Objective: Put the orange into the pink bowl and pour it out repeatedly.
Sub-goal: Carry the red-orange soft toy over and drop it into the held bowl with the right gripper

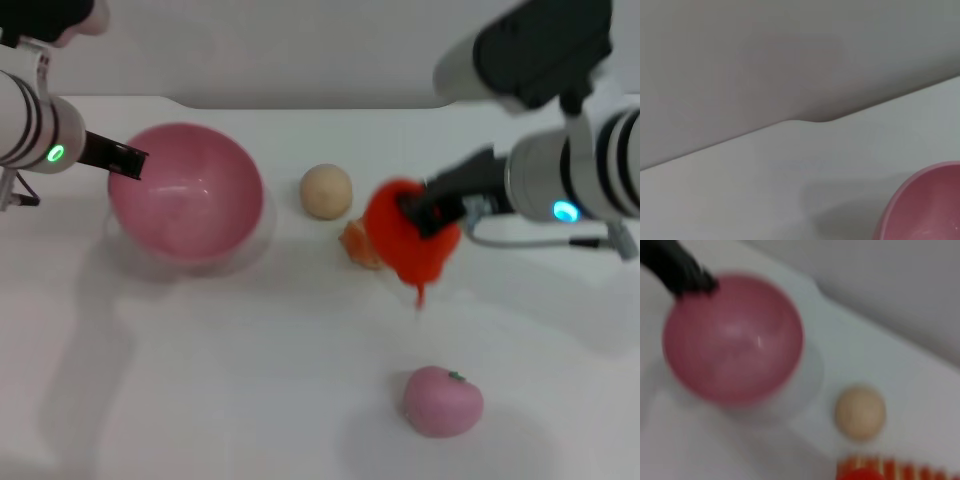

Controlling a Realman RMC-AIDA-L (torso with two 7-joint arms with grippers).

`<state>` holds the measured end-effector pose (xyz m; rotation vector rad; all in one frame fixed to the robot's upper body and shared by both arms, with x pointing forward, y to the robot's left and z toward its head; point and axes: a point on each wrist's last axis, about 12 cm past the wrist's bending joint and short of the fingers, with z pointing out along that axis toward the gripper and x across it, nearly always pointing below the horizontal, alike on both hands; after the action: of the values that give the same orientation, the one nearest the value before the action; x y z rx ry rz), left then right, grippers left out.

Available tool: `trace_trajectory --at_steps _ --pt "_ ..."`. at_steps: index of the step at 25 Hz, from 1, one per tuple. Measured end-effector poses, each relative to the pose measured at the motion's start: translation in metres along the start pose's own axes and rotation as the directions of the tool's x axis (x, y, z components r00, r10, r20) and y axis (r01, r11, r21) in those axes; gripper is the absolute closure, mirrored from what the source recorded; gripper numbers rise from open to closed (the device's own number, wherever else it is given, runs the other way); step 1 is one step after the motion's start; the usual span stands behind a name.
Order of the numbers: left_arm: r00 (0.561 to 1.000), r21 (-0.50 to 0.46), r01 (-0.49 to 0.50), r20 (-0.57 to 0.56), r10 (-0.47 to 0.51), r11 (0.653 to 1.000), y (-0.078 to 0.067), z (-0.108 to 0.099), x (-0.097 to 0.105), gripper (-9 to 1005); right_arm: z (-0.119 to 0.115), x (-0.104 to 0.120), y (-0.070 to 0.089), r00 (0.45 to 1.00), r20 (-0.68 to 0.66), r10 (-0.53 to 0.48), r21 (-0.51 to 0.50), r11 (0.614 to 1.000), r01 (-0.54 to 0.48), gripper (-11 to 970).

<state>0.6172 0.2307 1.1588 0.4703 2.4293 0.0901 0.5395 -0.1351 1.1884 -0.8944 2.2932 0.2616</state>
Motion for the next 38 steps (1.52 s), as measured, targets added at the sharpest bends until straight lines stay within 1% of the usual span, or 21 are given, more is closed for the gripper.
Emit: trace_trajectory --at_steps 2,3,4,7,9,11,13,16,20,23,26,29,35,37,38 --pt "1.0 0.014 -0.015 -0.004 0.016 1.0 -0.006 0.001 0.001 952 -0.012 -0.014 0.001 0.998 0.059 -0.031 0.016 0.999 0.03 835" --pt "0.999 0.03 -0.041 -0.008 0.041 0.999 -0.015 0.001 0.0 952 -0.016 -0.019 0.001 0.995 0.084 -0.047 0.028 0.999 0.045 842" --pt "0.999 0.03 -0.041 -0.008 0.041 0.999 -0.015 0.001 0.0 952 -0.023 -0.027 0.002 0.991 0.117 -0.07 0.045 0.997 0.065 849" --pt "0.997 0.056 -0.076 0.0 0.076 0.996 -0.029 -0.003 -0.005 952 -0.031 -0.041 0.004 0.977 0.185 -0.11 0.072 0.993 0.098 870" --pt "0.996 0.072 -0.093 0.011 0.092 0.993 -0.036 -0.007 -0.009 952 -0.032 -0.049 0.006 0.965 0.23 -0.123 0.076 0.991 0.109 886" --pt "0.994 0.087 -0.111 0.029 0.109 0.99 -0.044 -0.013 -0.014 952 -0.028 -0.053 0.008 0.958 0.258 -0.128 0.071 0.991 0.113 902" --pt "0.992 0.094 -0.122 0.04 0.118 0.988 -0.048 -0.018 -0.017 952 -0.022 -0.056 0.011 0.955 0.264 -0.134 0.062 0.991 0.122 901" --pt "0.992 0.099 -0.12 0.049 0.115 0.988 -0.05 -0.024 -0.021 952 -0.01 -0.055 0.015 0.957 0.256 -0.133 0.034 0.991 0.128 900" --pt "0.993 0.102 -0.112 0.054 0.107 0.988 -0.051 -0.029 -0.022 952 0.005 -0.052 0.018 0.958 0.271 -0.09 -0.027 0.995 0.101 899" --pt "0.993 0.102 -0.114 0.053 0.109 0.988 -0.052 -0.03 -0.022 952 0.014 -0.05 0.021 0.96 0.268 -0.082 -0.065 0.993 0.103 898" --pt "0.992 0.102 -0.118 0.057 0.112 0.988 -0.052 -0.032 -0.024 952 0.019 -0.048 0.023 0.962 0.26 -0.087 -0.077 0.991 0.111 897" --pt "0.991 0.102 -0.12 0.064 0.114 0.988 -0.053 -0.033 -0.025 952 0.02 -0.048 0.021 0.962 0.264 -0.074 -0.078 0.992 0.098 896" --pt "0.991 0.101 -0.124 0.069 0.117 0.987 -0.053 -0.034 -0.027 952 0.019 -0.049 0.014 0.957 0.284 -0.051 -0.066 0.995 0.073 719" --pt "0.99 0.096 -0.131 0.073 0.124 0.987 -0.052 -0.034 -0.027 953 0.017 -0.048 0.007 0.954 0.296 -0.034 -0.05 0.997 0.051 643" --pt "0.986 0.079 -0.149 0.086 0.142 0.986 -0.052 -0.034 -0.029 953 0.015 -0.046 0.0 0.951 0.308 -0.013 -0.034 0.999 0.025 596"
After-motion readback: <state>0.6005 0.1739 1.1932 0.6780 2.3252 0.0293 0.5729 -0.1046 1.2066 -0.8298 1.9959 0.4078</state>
